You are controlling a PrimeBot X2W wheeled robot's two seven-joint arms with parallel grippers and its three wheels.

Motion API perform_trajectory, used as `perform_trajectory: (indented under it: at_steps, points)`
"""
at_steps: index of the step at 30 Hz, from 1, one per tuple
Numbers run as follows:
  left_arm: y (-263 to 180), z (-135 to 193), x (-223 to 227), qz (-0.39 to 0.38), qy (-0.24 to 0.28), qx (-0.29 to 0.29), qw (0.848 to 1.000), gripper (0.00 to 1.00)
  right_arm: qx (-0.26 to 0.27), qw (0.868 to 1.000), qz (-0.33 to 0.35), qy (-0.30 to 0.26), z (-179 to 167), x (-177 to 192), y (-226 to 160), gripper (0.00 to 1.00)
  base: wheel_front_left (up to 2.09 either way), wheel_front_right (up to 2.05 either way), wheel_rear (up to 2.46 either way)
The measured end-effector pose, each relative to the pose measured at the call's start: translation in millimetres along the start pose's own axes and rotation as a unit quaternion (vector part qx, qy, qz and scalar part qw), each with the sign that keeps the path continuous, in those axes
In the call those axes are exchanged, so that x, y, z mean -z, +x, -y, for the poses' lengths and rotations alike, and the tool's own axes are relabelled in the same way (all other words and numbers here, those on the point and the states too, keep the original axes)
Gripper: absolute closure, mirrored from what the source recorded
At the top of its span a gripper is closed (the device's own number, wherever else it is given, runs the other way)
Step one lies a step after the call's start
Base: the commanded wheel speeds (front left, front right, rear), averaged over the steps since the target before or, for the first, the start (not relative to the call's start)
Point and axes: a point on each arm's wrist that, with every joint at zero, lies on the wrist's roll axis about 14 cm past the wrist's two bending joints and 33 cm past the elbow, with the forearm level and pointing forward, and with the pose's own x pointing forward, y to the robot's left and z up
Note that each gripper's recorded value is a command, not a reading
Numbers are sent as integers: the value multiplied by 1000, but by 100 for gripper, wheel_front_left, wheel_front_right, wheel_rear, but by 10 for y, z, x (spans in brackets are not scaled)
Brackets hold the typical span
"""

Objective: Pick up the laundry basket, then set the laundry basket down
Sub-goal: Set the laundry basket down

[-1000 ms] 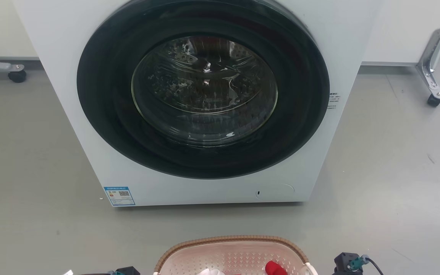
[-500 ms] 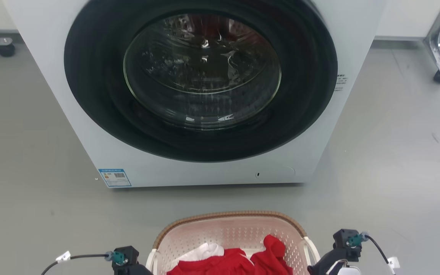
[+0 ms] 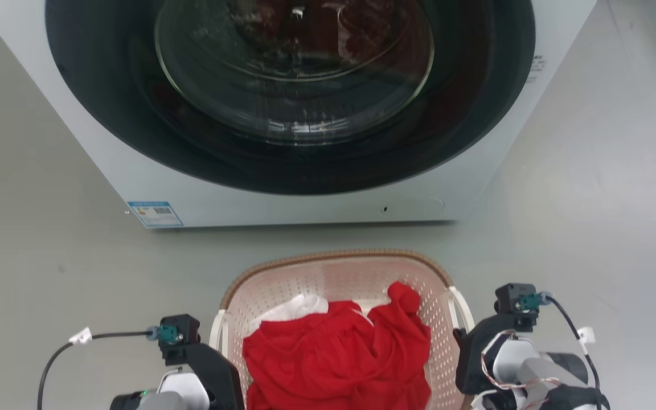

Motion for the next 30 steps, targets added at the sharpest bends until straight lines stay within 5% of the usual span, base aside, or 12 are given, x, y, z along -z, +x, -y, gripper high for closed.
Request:
perform_trajectory:
  at_steps: [30]
  points:
    - [1084,-207,-407,5,13,2,1000,100,18,1000,9,0,330,-275,1112,100,0,0,0]
